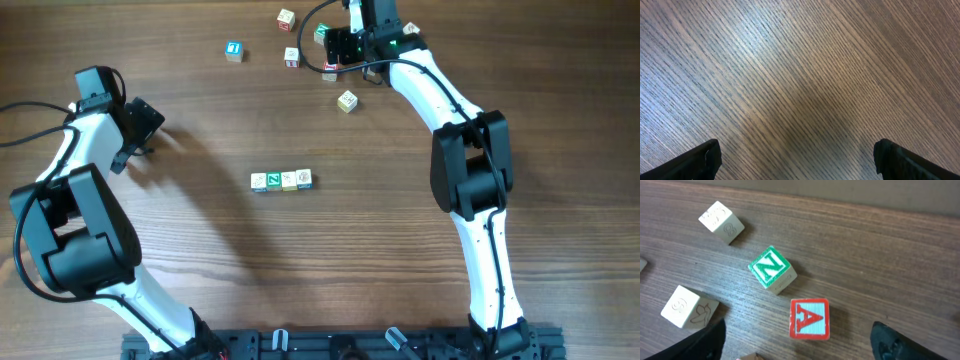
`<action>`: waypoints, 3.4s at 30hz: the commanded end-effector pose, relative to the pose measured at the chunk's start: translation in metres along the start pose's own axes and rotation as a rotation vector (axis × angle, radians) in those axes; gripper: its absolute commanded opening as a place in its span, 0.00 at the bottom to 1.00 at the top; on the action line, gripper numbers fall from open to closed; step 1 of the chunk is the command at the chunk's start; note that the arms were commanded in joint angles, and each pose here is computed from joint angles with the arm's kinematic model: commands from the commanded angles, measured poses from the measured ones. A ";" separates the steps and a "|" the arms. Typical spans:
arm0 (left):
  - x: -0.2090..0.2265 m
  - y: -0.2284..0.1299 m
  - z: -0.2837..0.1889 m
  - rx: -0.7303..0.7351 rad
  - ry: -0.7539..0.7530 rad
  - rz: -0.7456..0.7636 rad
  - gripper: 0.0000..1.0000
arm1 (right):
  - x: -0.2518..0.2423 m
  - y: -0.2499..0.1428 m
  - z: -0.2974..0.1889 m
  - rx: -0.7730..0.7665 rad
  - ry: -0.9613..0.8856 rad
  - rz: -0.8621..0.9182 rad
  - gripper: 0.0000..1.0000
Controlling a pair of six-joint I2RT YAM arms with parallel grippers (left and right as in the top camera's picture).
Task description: Form a horizontal line
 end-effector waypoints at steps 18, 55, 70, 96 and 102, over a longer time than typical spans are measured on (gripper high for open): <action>0.002 0.002 0.001 -0.003 0.006 0.001 1.00 | -0.003 -0.009 0.035 -0.069 -0.039 -0.145 0.34; 0.002 0.002 0.001 -0.003 0.006 0.001 1.00 | -0.029 -0.039 -0.072 0.326 -0.157 0.086 0.78; 0.002 0.002 0.001 -0.003 0.006 0.001 1.00 | -0.019 -0.082 -0.090 0.539 -0.138 0.240 1.00; 0.002 0.002 0.001 -0.003 0.006 0.001 1.00 | -0.032 -0.076 -0.088 0.489 -0.203 0.431 0.99; 0.002 0.002 0.001 -0.003 0.006 0.001 1.00 | -0.067 -0.035 -0.075 0.242 -0.390 0.374 0.89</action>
Point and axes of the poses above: each gripper's point midway between its finger pads, its own z axis out along the fingers, its own x axis along the line the jaws close on, y = z × x, the point moved 3 cm from there along -z, back along the fingers, and after that the axes turned 2 degrees about -z, right-handed, at the moved point
